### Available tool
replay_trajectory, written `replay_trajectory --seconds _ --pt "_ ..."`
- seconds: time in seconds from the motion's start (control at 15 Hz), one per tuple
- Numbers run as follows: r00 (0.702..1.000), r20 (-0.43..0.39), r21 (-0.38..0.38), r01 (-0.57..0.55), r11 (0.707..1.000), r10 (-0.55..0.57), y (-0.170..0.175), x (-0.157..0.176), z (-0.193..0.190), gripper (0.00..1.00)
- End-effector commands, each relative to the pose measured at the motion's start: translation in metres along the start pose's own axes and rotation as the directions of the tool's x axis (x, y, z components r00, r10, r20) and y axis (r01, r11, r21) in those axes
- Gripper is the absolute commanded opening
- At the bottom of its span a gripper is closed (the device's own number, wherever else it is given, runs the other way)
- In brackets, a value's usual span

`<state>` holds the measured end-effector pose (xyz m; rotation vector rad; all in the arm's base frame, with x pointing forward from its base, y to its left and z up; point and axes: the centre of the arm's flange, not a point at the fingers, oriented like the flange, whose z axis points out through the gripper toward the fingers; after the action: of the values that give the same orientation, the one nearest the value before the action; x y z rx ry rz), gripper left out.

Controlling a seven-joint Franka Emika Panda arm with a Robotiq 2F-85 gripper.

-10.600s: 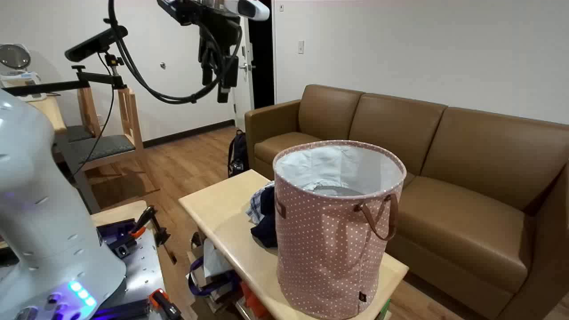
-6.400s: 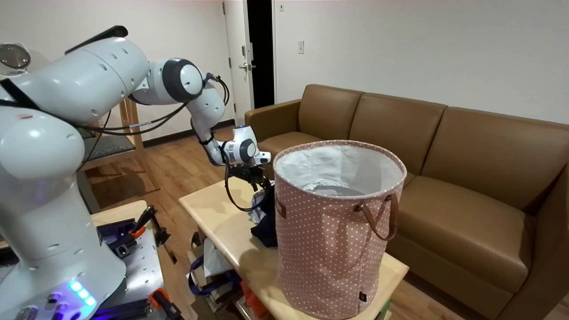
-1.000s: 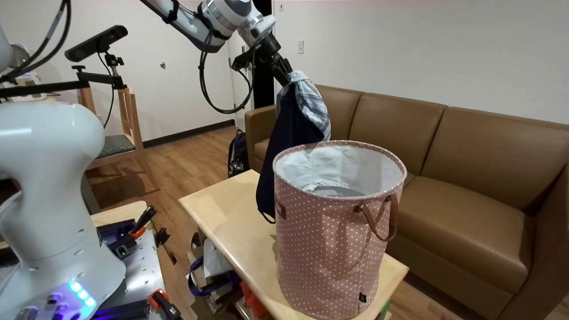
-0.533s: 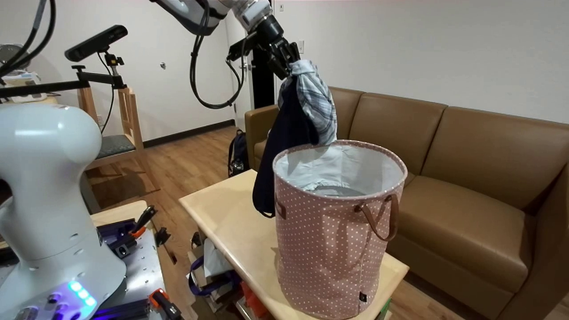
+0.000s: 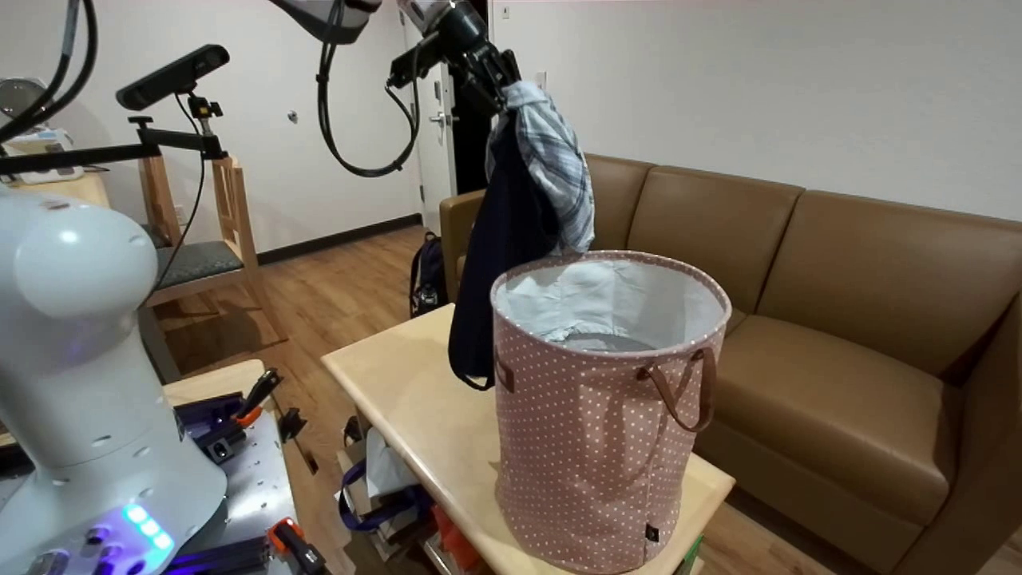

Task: Put the clothes in the bag

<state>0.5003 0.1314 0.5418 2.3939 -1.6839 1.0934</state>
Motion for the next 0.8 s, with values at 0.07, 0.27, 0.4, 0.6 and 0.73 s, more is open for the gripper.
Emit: replay_trajectory --seconds 0.07,0.27,0.4,0.6,0.73 --pt "0.978 0.014 0.097 -0.21 0.973 0.21 -0.006 0.074 -0.097 0.07" --pt "0.926 0.006 0.086 -0.377 0.922 0.378 0.019 0.151 -0.113 0.07" --pt "0.87 -0.03 0.066 -0.489 0.87 0.492 0.047 0.201 -0.096 0.07" --pt "0.761 -0.113 0.019 -0.641 0.767 0.639 0.097 0.264 -0.053 0.07" --pt "0.682 -0.167 -0.025 -0.725 0.688 0.712 0.129 0.294 -0.024 0.07"
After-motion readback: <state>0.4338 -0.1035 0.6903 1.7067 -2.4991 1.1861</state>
